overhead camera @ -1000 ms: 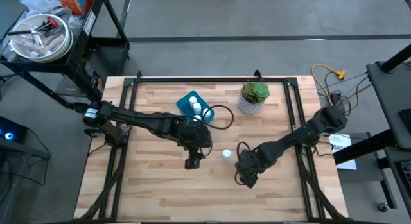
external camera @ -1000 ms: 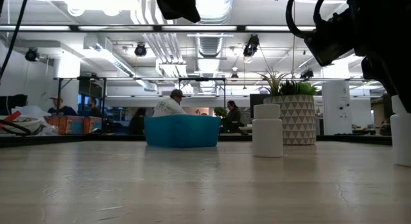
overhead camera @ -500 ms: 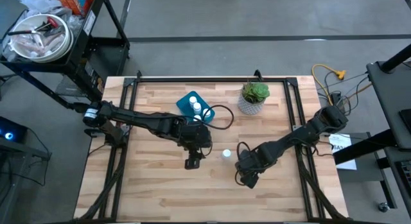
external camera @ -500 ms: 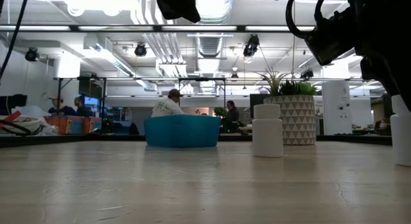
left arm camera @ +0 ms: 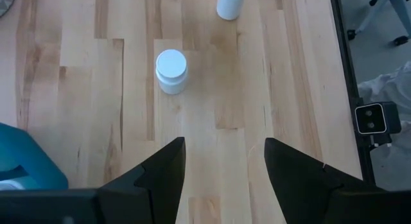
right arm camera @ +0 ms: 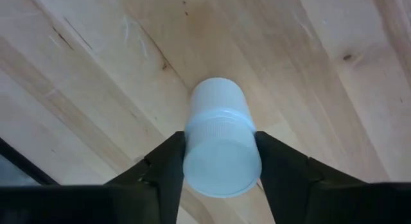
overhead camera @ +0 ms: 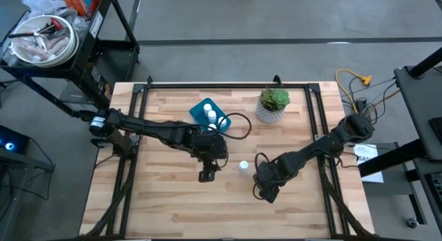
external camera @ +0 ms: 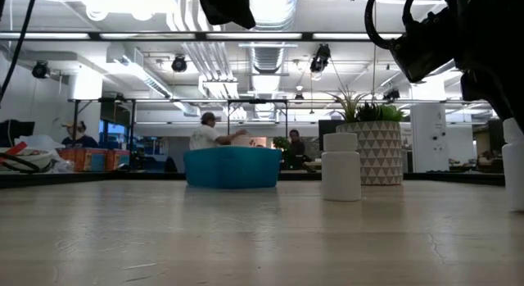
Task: Pick and place pill bottles into a basket
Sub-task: Put the white pill bottle into the dark blue bin
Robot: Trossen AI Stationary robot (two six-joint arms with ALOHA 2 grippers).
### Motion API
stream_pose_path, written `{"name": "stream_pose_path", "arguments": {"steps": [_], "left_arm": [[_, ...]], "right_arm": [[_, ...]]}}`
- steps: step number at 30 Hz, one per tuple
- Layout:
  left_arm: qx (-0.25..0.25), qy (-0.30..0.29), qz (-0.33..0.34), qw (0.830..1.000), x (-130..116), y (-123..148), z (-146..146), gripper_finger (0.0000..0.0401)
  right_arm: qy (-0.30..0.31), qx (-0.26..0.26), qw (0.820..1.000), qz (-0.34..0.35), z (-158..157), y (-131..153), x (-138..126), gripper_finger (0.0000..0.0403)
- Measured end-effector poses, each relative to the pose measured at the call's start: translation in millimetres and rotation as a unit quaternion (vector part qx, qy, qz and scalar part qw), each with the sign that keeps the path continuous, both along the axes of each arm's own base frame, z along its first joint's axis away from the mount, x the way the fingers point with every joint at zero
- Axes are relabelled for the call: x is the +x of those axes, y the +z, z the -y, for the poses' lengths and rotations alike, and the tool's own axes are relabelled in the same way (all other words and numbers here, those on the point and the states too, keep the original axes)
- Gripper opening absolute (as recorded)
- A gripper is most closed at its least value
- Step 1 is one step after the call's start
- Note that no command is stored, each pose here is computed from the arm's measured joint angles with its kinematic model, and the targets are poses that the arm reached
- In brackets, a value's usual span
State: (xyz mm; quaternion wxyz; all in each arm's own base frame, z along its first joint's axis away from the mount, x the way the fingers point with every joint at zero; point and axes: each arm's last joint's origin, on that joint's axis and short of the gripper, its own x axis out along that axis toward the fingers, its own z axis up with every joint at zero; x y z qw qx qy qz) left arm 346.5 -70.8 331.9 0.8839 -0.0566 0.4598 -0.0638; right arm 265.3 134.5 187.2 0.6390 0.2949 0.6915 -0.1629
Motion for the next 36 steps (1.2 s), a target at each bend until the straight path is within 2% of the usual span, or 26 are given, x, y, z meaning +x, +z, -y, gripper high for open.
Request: {"name": "stream_pose_path", "arguments": {"steps": [9, 18, 24, 30, 36], "left_arm": [[0.000, 0.000, 0.000, 1.000, 0, 0, 0, 0.0196], [0.004, -0.004, 0.012, 1.000, -5, 7, -1, 0.0196], [0.049, -0.020, 0.030, 0.998, -8, 13, -4, 0.0196], [0.116, -0.071, 0.047, 0.990, -10, 15, -5, 0.0196], [0.157, -0.057, 0.050, 0.985, -10, 17, -9, 0.0196]], "right_arm": [[0.004, 0.004, 1.000, 0.009, -1, 5, 3, 0.0161], [0.021, 0.025, 0.998, 0.060, -6, 33, 11, 0.0161], [0.043, 0.016, 0.992, 0.116, -9, 63, 21, 0.0158], [0.062, -0.046, 0.988, 0.136, -4, 90, 23, 0.0163], [0.073, -0.085, 0.983, 0.144, 3, 107, 17, 0.0156]]}}
